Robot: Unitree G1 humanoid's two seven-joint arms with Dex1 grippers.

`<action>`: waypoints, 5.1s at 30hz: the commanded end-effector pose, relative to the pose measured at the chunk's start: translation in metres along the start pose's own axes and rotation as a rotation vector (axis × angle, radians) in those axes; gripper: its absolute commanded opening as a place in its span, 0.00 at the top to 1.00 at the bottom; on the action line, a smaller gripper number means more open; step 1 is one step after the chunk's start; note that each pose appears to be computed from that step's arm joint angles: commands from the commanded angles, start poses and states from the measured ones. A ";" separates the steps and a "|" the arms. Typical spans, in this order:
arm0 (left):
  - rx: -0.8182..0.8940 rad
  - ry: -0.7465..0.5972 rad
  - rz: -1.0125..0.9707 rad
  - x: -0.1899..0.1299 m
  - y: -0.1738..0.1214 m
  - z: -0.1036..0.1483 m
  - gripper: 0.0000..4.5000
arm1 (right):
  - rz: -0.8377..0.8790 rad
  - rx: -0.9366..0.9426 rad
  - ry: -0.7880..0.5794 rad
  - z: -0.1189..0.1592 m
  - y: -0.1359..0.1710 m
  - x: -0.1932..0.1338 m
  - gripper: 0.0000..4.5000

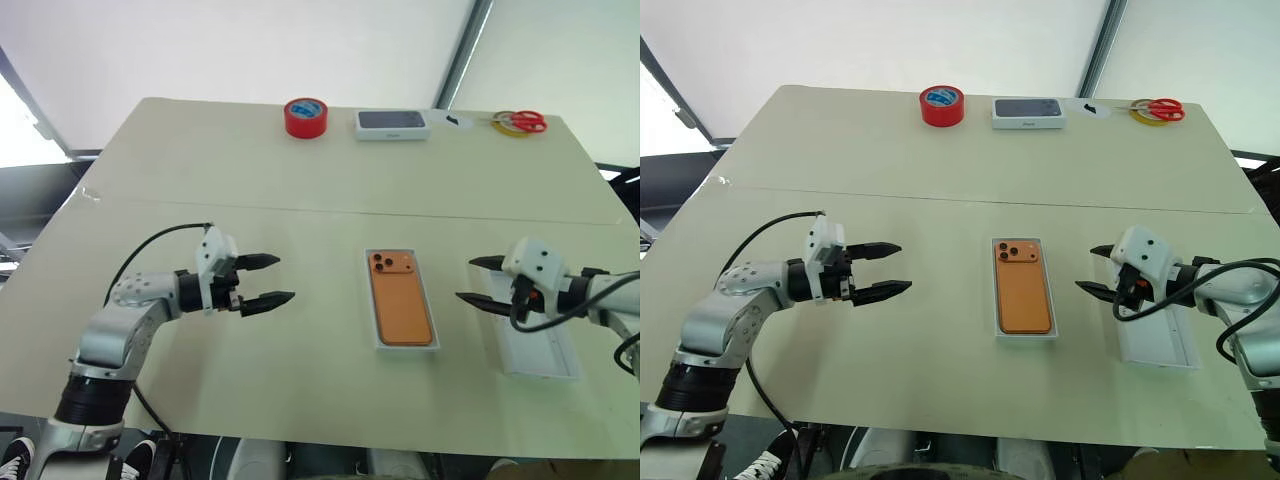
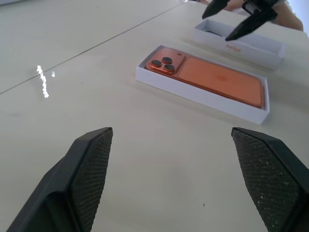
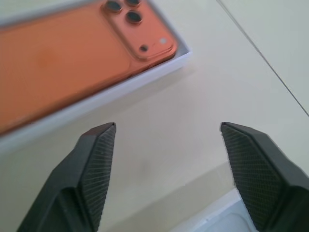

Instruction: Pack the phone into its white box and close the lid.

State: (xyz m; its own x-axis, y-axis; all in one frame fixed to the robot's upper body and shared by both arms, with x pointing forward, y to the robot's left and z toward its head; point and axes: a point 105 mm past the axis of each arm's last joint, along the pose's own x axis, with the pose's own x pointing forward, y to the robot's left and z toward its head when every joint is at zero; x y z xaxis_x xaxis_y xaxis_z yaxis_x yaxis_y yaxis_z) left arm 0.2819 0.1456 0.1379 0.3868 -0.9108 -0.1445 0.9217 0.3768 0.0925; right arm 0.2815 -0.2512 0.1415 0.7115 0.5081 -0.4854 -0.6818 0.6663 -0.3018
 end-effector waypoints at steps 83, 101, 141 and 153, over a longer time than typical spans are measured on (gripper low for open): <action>-0.063 -0.149 0.012 0.003 0.003 0.027 0.01 | 0.266 0.689 -0.581 0.176 0.046 0.045 1.00; -0.107 -0.164 -0.052 0.005 -0.015 0.028 0.99 | 0.695 1.076 -0.400 0.138 0.113 0.042 1.00; -0.080 -0.246 -0.163 0.124 -0.033 0.006 1.00 | 0.088 0.576 -0.172 0.056 -0.003 0.029 0.35; -0.099 0.009 -0.161 0.113 -0.037 -0.038 1.00 | 0.052 0.203 -0.158 0.036 0.005 0.023 0.99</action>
State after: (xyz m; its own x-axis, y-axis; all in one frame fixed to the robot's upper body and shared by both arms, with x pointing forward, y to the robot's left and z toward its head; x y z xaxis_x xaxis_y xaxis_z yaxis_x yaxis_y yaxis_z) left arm 0.2835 0.0397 0.0768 0.1902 -0.9664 -0.1731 0.9760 0.2052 -0.0733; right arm 0.3040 -0.2207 0.1441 0.7125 0.5905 -0.3791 -0.6440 0.7648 -0.0192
